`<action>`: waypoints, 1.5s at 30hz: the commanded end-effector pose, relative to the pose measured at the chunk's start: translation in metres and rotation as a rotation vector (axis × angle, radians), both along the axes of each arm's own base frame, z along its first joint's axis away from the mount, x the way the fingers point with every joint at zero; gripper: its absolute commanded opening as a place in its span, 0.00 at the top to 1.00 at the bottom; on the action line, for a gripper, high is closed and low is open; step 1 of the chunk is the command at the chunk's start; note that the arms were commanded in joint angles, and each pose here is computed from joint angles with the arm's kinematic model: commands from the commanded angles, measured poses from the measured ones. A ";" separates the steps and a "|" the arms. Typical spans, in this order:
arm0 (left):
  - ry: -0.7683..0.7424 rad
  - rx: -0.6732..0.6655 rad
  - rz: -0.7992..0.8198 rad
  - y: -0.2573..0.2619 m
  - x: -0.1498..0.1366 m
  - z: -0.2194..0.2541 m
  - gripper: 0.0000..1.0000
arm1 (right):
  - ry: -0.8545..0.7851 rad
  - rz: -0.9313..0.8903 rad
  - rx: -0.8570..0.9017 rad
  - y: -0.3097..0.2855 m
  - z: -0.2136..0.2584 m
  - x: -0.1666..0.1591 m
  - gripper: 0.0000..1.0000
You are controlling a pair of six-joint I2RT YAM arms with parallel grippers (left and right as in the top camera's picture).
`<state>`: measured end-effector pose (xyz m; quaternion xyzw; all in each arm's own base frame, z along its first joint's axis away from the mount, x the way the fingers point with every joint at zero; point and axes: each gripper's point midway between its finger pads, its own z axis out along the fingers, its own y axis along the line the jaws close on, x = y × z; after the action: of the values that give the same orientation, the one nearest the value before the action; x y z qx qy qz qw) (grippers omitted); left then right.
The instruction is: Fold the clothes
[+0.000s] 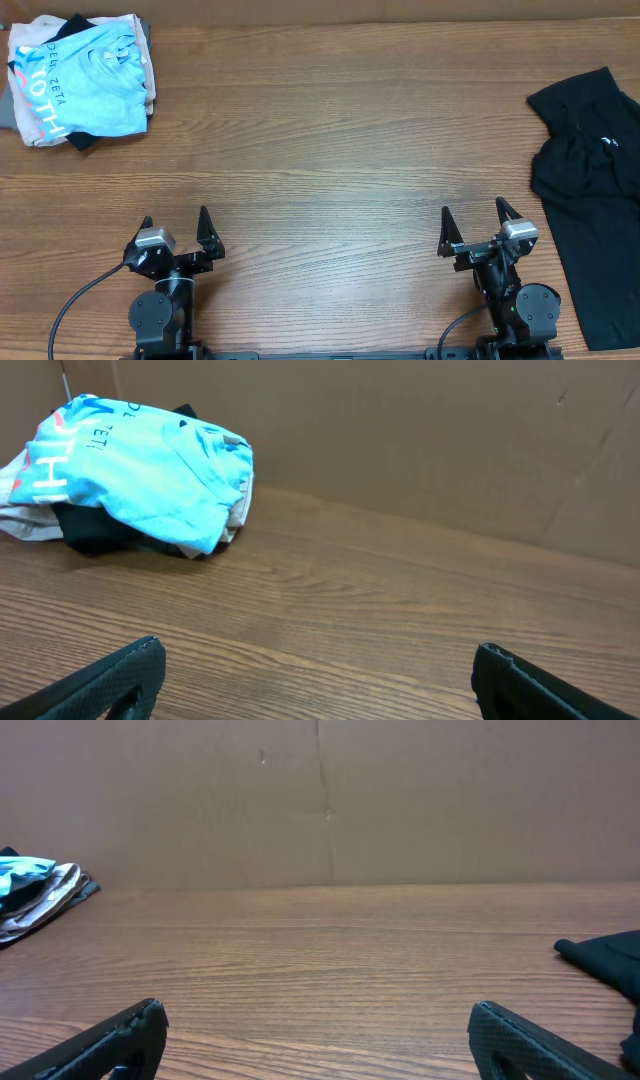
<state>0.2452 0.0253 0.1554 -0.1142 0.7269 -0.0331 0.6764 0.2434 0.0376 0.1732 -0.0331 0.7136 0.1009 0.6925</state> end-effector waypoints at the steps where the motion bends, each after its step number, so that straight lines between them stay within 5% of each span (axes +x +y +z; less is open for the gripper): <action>1: -0.007 0.013 0.022 0.005 -0.001 0.001 0.00 | -0.005 -0.002 0.004 0.000 -0.001 0.000 0.00; 38: -0.007 0.013 0.022 0.005 -0.001 0.001 0.00 | -0.007 -0.001 0.005 0.000 -0.001 0.000 0.00; 45: -0.007 0.013 0.023 0.005 -0.001 0.001 0.00 | 0.051 0.498 0.222 0.077 0.010 -0.036 0.00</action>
<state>0.2452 0.0253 0.1554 -0.1142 0.7269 -0.0331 0.6764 0.2334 0.0709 0.1829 -0.0730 0.6967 0.2032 0.6841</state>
